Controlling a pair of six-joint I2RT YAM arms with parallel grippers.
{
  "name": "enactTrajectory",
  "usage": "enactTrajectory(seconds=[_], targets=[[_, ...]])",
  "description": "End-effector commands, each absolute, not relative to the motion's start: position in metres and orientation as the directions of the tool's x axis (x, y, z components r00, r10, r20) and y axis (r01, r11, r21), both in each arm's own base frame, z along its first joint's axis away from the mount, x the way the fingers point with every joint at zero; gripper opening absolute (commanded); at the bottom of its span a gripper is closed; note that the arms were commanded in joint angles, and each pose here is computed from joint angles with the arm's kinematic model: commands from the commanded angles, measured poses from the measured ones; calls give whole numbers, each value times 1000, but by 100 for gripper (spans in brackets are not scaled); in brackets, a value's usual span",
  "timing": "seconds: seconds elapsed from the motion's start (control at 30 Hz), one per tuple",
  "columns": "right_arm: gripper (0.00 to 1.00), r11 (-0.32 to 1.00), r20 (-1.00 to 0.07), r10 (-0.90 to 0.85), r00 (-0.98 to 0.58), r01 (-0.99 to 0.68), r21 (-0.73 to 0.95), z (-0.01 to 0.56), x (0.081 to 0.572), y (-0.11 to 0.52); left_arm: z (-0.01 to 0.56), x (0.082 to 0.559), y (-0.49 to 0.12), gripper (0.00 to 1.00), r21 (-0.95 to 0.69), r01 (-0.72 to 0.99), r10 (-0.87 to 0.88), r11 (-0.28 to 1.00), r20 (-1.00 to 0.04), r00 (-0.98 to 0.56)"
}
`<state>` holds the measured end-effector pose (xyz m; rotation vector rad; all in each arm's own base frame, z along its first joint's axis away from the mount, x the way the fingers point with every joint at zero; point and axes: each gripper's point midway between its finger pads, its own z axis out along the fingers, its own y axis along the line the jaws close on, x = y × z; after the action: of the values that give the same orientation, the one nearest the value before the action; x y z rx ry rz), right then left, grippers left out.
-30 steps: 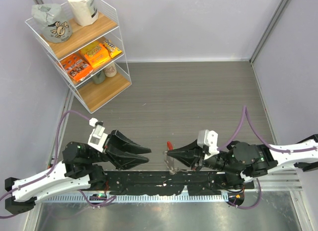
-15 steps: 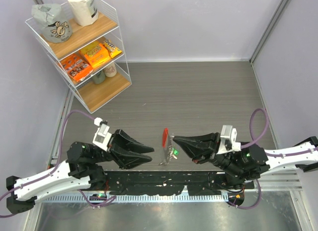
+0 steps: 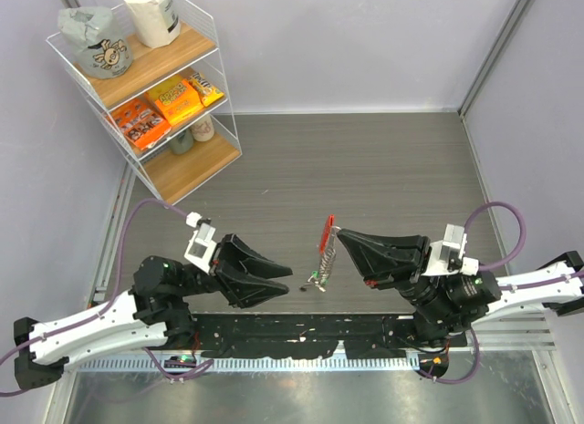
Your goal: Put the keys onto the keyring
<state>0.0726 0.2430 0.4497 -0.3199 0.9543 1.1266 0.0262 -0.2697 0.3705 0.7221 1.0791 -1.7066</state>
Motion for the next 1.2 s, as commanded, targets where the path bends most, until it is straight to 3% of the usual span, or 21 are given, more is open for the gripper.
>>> enactTrajectory(seconds=[0.0, 0.23, 0.6, 0.97, 1.17], targets=[[6, 442, -714, 685, 145, -862, 249, 469, 76, 228, 403, 22, -266, 43, -292, 937, -463, -189, -815, -348], [5, 475, -738, 659, 149, -842, 255, 460, 82, 222, 387, 33, -274, 44, -329, 936, -421, -121, -837, -349], [5, 647, -911, 413, -6, -702, 298, 395, 114, 197, 252, 97, -280, 62, -384, 856, -131, 347, -923, -361], [6, 731, -947, 304, -104, -611, 302, 341, 123, 184, 116, 136, -305, 68, -382, 628, 127, 678, -781, -612], [6, 745, -951, 281, -130, -595, 301, 333, 124, 179, 91, 146, -323, 70, -344, 591, 172, 730, -744, -646]])
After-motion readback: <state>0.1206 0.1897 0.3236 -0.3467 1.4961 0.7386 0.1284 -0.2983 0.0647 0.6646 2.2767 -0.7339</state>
